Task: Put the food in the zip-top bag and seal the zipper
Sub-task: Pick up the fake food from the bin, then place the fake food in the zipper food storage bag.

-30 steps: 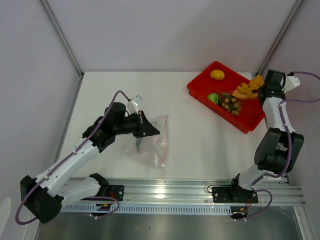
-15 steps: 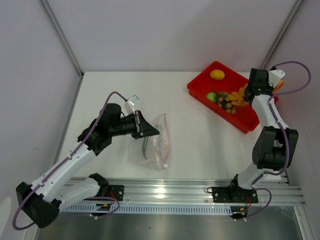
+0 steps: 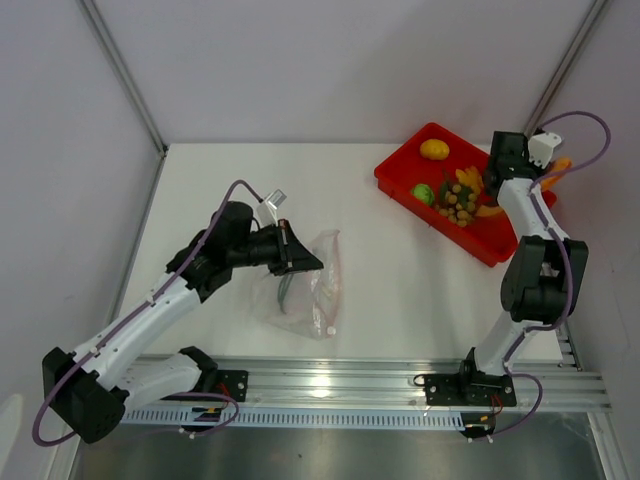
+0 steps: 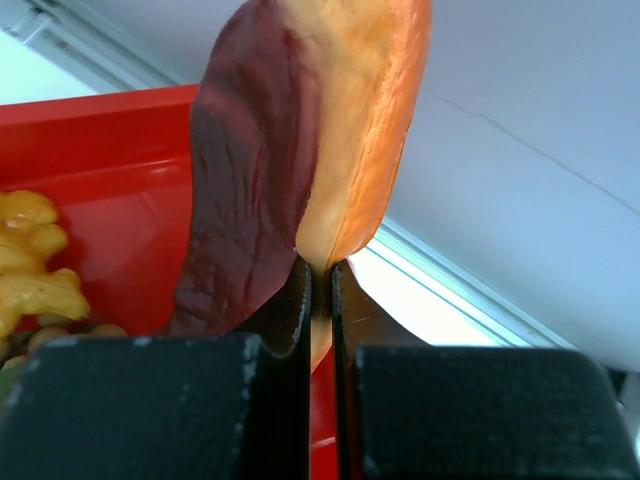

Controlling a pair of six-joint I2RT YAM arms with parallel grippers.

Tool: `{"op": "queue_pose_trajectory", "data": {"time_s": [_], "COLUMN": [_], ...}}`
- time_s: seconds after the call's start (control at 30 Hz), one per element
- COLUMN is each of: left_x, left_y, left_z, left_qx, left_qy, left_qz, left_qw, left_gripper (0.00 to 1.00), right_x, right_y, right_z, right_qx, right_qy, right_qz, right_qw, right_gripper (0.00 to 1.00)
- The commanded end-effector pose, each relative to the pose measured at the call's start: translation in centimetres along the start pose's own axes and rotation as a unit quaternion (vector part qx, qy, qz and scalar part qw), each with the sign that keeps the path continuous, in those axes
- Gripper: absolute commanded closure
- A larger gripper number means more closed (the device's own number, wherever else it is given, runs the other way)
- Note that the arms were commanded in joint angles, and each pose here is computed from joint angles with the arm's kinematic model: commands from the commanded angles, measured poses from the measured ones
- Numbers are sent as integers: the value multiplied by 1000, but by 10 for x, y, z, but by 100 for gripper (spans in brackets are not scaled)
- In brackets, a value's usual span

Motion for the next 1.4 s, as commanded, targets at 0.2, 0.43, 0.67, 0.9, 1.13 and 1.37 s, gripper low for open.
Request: {"op": "queue_pose_trajectory", "data": {"time_s": [0.2, 0.43, 0.67, 0.9, 1.13, 1.37], "left_x": [-29, -38, -37, -30, -31, -37], "left_y": [17, 32, 40, 48, 63, 70], "left_z": [-7, 0, 12, 24, 43, 51], "left_qx": [-27, -60, -62, -81, -84, -77], "left_qy": [-20, 20, 26, 58, 69, 55], "left_qz": [20, -17, -57, -91, -108, -108], "left_qw": [999, 998, 996, 991, 988, 990], "left_gripper": [99, 99, 99, 99, 99, 99], "right_x": [-81, -85, -84, -89, -101, -105], "right_y": [58, 62, 45, 29, 8, -5], "right_z": [-81, -177, -216, -290, -360, -396], "right_qx": [-91, -151, -177, -217, -231, -237], "right_qy": [2, 117, 172, 276, 360, 410], "right_qz": [90, 66, 26, 16, 6, 6], "right_qw": [992, 979, 969, 936, 904, 881], "right_gripper": [100, 100, 100, 100, 100, 100]}}
Point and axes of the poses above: each gripper's point midway between its finger pads, its own z axis out along the fingers, its own x axis along the line the jaws close on, y = z × x, the point moved 10 cm from there along -z, back along the fingers, and after that the axes turned 7 degrees about -z, right-handed, at the moved point
